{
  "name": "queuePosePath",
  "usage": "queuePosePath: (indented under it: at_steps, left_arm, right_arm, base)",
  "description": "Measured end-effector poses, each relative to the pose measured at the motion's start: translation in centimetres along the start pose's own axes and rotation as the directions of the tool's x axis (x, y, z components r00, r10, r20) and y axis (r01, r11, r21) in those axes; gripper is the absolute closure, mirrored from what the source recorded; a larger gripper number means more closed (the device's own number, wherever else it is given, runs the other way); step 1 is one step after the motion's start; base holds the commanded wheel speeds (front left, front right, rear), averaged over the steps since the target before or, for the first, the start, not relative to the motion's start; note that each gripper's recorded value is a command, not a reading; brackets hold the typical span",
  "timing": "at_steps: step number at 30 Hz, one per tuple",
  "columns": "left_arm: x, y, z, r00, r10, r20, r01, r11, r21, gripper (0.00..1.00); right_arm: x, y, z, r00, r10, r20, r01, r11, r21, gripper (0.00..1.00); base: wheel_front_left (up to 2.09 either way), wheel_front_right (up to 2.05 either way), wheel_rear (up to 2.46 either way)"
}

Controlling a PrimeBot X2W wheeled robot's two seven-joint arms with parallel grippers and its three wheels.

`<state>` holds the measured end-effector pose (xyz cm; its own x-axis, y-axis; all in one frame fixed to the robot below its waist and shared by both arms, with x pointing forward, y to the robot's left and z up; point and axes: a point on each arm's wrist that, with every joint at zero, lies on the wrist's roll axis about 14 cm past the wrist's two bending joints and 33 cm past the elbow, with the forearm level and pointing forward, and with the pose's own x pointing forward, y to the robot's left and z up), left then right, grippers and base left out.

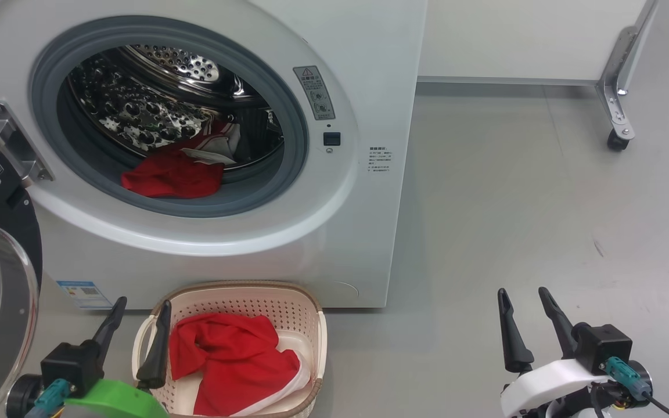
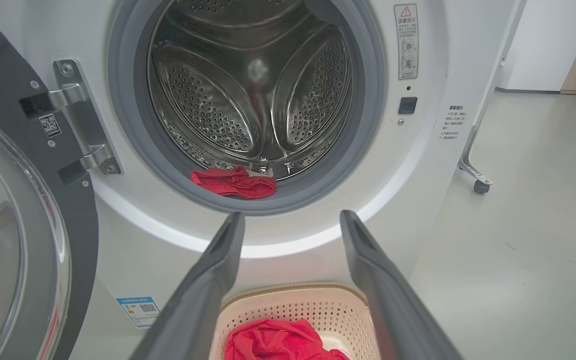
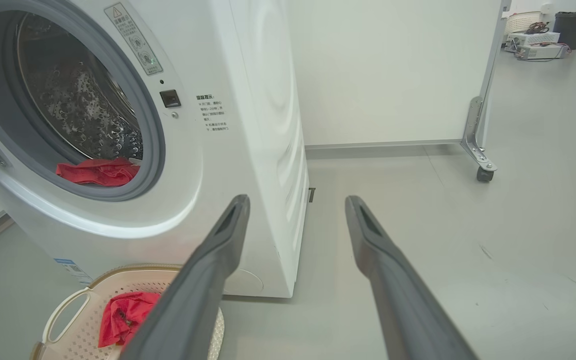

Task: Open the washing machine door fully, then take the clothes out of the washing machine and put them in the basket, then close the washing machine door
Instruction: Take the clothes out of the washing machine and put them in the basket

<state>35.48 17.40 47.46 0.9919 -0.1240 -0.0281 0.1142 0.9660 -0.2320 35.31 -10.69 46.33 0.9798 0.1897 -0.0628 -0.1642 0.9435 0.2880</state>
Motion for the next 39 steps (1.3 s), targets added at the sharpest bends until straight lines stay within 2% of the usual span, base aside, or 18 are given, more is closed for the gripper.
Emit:
queuePosePath:
  at_steps: [39]
  left_arm:
    - [-1.2, -0.8, -0.3, 1.000, -0.002, 0.006, 0.002, 1.000, 0.023, 0.00]
  right_arm:
    - [-0.5, -0.3, 0.1, 1.000, -0.003, 0.008, 0.003, 1.000, 0.009, 0.00]
  base:
    - [0.00, 0.00, 0.00]
